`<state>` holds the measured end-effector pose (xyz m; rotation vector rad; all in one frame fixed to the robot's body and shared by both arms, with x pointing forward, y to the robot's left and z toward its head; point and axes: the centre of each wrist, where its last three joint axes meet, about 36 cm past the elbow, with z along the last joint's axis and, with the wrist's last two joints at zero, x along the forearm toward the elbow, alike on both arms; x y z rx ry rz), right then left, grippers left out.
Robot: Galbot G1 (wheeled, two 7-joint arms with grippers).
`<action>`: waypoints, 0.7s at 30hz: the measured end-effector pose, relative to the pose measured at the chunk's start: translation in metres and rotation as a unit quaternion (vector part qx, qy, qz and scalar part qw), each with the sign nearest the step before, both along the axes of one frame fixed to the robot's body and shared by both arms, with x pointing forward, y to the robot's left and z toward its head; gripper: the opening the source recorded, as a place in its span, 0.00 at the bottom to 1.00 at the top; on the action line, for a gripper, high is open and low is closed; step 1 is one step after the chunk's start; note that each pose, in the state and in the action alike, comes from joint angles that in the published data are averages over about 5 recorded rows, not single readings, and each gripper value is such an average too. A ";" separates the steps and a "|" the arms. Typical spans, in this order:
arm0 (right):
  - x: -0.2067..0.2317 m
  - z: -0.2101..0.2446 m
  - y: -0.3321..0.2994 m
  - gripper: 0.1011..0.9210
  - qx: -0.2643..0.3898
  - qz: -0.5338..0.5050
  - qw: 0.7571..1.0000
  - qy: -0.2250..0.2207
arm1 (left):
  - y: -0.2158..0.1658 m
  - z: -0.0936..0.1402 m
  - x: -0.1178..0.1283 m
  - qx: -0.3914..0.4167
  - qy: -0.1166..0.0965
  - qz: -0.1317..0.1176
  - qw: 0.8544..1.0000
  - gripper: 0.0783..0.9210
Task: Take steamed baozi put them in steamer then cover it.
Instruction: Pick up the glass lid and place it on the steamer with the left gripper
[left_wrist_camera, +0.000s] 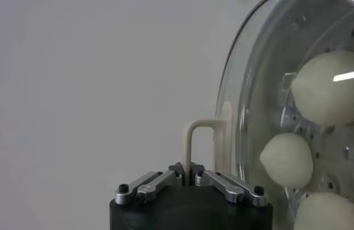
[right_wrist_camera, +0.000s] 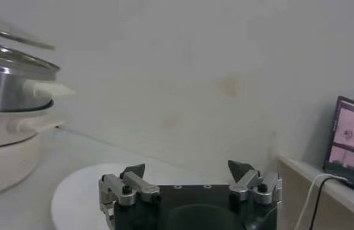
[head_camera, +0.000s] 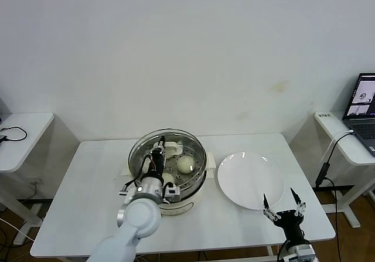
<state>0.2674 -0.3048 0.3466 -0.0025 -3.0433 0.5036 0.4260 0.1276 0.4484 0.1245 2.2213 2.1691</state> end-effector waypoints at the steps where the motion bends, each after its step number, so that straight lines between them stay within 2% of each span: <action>1: 0.000 0.000 0.000 0.88 0.000 0.000 1.000 0.000 | -0.001 -0.001 0.001 0.001 0.001 0.000 1.000 0.08; 21: -0.001 -0.004 -0.002 0.88 0.000 0.005 1.000 0.003 | -0.006 -0.013 0.006 0.012 0.011 0.010 1.000 0.08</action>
